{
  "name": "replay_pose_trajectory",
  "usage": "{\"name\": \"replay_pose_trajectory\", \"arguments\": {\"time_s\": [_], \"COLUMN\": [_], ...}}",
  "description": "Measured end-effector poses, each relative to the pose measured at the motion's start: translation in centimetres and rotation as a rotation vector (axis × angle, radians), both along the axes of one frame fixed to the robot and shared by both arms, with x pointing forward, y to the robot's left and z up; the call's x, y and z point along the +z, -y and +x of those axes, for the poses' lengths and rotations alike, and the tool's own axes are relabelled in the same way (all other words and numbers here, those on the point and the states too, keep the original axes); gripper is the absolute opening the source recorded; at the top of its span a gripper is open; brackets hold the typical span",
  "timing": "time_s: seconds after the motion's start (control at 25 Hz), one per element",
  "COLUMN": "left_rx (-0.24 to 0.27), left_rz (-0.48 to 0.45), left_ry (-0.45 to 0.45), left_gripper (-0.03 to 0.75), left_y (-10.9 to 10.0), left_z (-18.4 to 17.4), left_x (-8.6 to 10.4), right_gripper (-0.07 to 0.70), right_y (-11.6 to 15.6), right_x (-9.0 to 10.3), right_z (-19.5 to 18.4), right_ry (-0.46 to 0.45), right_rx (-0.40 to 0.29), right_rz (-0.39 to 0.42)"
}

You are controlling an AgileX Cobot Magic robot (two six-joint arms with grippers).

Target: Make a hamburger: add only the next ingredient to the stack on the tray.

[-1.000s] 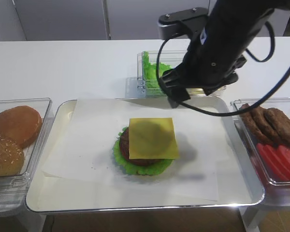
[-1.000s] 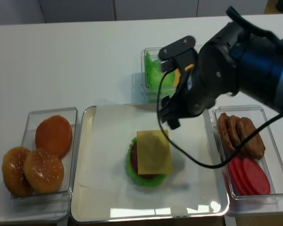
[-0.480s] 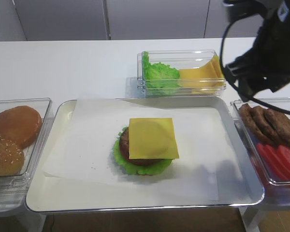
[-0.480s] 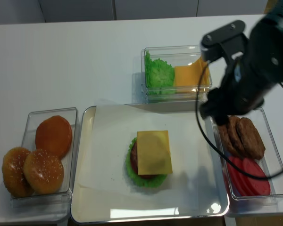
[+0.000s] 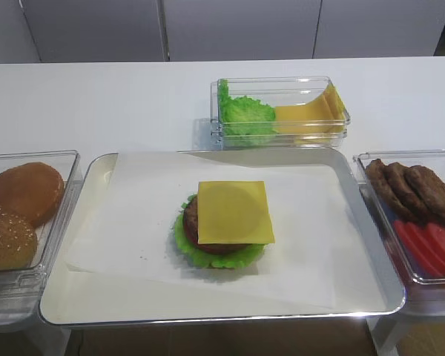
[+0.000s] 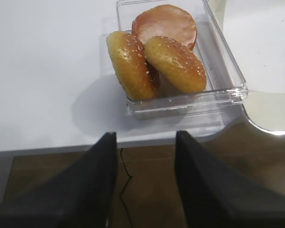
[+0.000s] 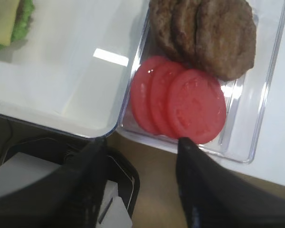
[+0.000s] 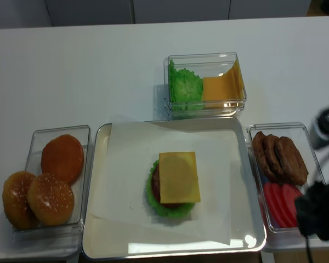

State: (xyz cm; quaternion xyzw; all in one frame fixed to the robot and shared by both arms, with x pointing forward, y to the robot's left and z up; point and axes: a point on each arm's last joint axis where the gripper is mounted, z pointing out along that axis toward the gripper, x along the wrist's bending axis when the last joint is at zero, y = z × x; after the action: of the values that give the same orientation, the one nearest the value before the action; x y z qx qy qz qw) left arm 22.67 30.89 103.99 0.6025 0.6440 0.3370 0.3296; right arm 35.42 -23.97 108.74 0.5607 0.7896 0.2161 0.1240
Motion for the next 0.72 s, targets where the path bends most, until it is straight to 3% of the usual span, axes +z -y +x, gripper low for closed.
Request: {"name": "replay_pose_trajectory", "arguments": {"time_s": [0.4,0.72], "left_rx": [0.0,0.0], "left_rz": [0.0,0.0], "left_ry": [0.0,0.0], "left_gripper": [0.302,0.302], "left_y": [0.0,0.0], "left_z": [0.0,0.0], "left_x": [0.0,0.0], "right_gripper": [0.371,0.371], "right_y": [4.5,6.4], "right_x": [-1.3,-3.0], "right_z": [-9.1,-12.7], "right_ry": [0.285,0.463], "right_rx": [0.026,0.031], "right_rz": [0.176,0.265]}}
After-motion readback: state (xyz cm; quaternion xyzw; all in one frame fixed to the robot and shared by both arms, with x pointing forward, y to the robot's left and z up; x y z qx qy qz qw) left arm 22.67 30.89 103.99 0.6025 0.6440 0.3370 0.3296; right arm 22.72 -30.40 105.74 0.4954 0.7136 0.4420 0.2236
